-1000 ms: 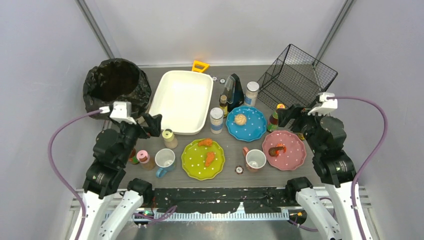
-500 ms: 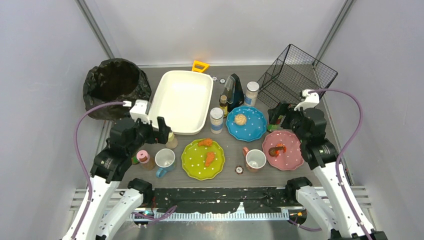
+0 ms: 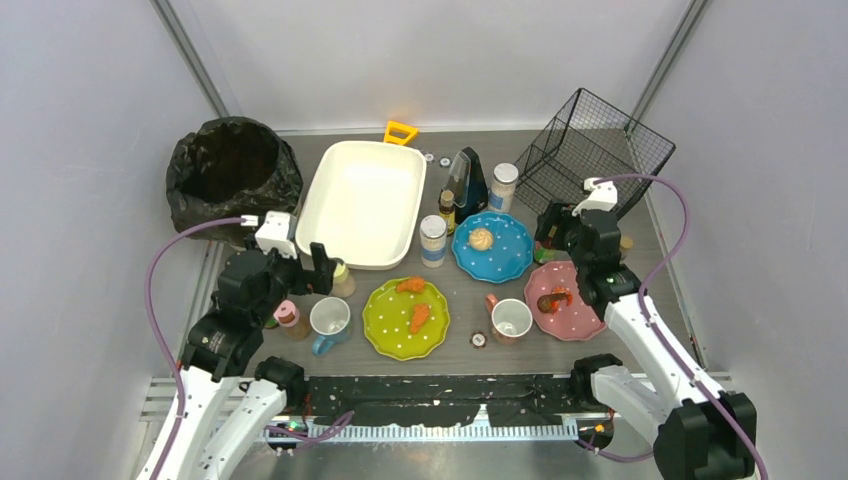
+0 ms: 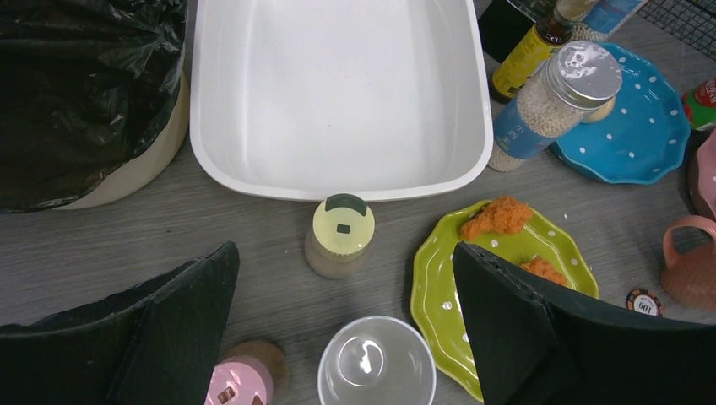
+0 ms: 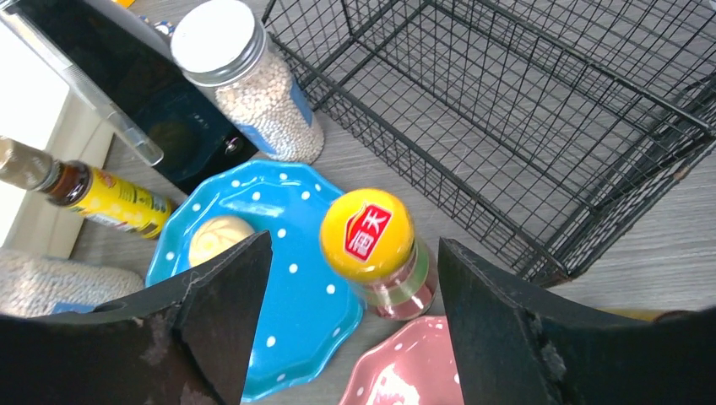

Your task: Clear the kitchen counter

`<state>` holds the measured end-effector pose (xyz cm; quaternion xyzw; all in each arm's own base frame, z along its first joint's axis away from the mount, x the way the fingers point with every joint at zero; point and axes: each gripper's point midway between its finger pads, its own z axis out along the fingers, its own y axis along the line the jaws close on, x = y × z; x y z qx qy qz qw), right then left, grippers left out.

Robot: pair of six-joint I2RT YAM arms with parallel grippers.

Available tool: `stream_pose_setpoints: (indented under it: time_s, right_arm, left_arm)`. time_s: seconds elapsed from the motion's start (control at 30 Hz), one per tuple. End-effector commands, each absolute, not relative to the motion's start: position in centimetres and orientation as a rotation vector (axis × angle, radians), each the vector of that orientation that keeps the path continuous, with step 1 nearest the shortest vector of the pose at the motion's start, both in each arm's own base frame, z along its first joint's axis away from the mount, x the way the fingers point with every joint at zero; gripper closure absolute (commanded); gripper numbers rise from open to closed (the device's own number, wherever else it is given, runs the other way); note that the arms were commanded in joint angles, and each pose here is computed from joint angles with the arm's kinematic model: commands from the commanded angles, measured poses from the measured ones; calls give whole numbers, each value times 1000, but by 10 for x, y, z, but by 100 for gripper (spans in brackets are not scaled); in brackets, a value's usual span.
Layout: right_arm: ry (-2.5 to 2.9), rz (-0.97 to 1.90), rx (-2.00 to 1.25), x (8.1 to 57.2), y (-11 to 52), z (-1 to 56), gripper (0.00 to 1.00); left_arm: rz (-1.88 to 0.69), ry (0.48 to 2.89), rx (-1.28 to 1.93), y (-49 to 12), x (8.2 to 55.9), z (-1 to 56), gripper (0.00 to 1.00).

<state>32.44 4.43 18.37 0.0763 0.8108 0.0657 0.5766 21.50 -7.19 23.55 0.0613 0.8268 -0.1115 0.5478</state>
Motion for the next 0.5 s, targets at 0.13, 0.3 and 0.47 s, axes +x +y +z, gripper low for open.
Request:
stream_pose_setpoints:
  time_s: [0.13,0.3,0.47]
  right_arm:
    - [1774,112,235,354,36,190,29]
    - [1811,121,229,357,40,172,30]
    - [1836,114,237,358,39,160,31]
  left_arm:
    - [-252,1900,143,-71,220,243,0]
    - [-241,1904,137,-70,221,243,0]
    - [-243,1903,140,-70,220,242,0]
